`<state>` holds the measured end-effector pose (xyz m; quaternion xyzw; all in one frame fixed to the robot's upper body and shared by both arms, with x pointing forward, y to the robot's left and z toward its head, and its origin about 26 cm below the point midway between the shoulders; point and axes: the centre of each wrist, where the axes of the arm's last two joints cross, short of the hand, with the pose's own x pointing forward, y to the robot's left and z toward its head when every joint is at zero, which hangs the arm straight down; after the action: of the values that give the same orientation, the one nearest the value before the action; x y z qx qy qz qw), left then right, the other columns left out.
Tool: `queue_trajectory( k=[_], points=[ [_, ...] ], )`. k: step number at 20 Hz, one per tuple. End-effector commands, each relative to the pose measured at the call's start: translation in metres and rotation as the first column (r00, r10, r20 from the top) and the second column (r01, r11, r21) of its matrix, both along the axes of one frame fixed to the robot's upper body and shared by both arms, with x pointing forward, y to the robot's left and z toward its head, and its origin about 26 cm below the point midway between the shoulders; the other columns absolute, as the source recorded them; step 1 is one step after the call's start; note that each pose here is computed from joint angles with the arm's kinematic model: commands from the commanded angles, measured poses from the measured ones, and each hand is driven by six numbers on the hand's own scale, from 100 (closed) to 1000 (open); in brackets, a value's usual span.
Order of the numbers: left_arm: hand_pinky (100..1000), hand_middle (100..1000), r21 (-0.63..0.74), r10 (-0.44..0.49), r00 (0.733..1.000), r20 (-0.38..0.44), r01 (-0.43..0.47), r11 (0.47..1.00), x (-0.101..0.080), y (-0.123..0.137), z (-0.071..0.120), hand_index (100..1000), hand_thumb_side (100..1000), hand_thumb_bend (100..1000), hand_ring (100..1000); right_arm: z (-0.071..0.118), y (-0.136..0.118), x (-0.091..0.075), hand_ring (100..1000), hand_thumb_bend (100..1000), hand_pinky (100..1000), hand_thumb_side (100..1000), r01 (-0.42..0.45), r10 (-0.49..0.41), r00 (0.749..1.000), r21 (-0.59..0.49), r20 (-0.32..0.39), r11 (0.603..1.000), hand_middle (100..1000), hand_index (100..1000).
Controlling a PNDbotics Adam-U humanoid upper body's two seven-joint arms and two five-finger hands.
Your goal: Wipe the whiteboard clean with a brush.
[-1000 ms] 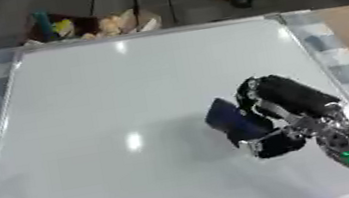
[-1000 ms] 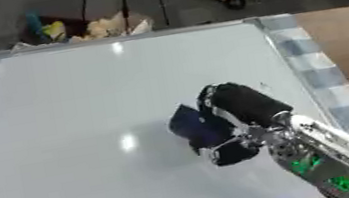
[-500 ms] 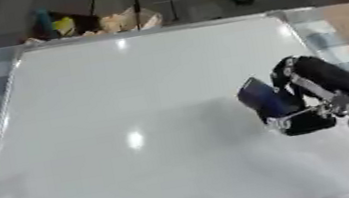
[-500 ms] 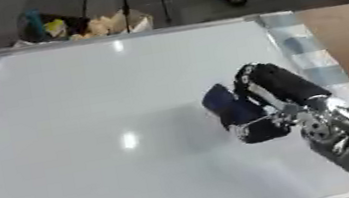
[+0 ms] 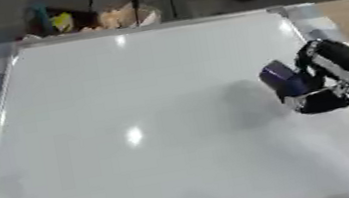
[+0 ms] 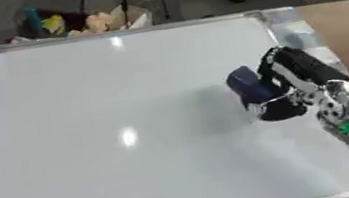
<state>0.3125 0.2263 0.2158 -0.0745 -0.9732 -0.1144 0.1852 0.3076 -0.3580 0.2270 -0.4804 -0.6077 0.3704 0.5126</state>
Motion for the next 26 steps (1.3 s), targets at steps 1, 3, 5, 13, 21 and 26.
queue_trajectory(
  k=[1,3,5,13,21,26],
  points=[
    [357,574,0.021,0.000,1.000,0.031,0.000,1.000,-0.003,0.001,0.007,487,960,129,711,0.014,-0.021,0.004,490,100,328,114,0.076,-0.075,0.996,-0.008,0.050,0.997,288,100],
    [356,574,0.024,0.000,0.999,0.033,-0.001,1.000,-0.003,0.001,0.007,485,961,128,711,0.016,-0.032,0.007,488,100,327,121,0.119,-0.119,0.990,0.003,0.070,0.993,286,100],
    [355,574,0.026,0.001,0.999,0.035,-0.002,1.000,-0.003,0.001,0.007,484,961,128,712,0.017,-0.040,0.010,487,100,327,128,0.150,-0.150,0.984,0.007,0.091,0.989,285,100],
    [354,574,0.030,0.003,0.999,0.038,-0.004,1.000,-0.003,0.001,0.007,482,963,126,712,0.016,-0.062,0.014,480,100,315,132,0.245,-0.246,0.959,0.022,0.142,0.969,281,100],
    [354,575,0.031,0.002,0.999,0.037,-0.003,1.000,-0.003,0.000,0.007,482,962,126,712,0.014,-0.064,0.016,476,100,309,139,0.244,-0.246,0.958,0.031,0.150,0.969,279,100],
    [354,575,0.032,-0.001,0.999,0.036,0.000,0.999,-0.003,0.000,0.007,481,962,126,713,0.012,-0.062,0.017,462,100,300,146,0.261,-0.258,0.954,0.000,0.154,0.965,264,100]
  ],
)
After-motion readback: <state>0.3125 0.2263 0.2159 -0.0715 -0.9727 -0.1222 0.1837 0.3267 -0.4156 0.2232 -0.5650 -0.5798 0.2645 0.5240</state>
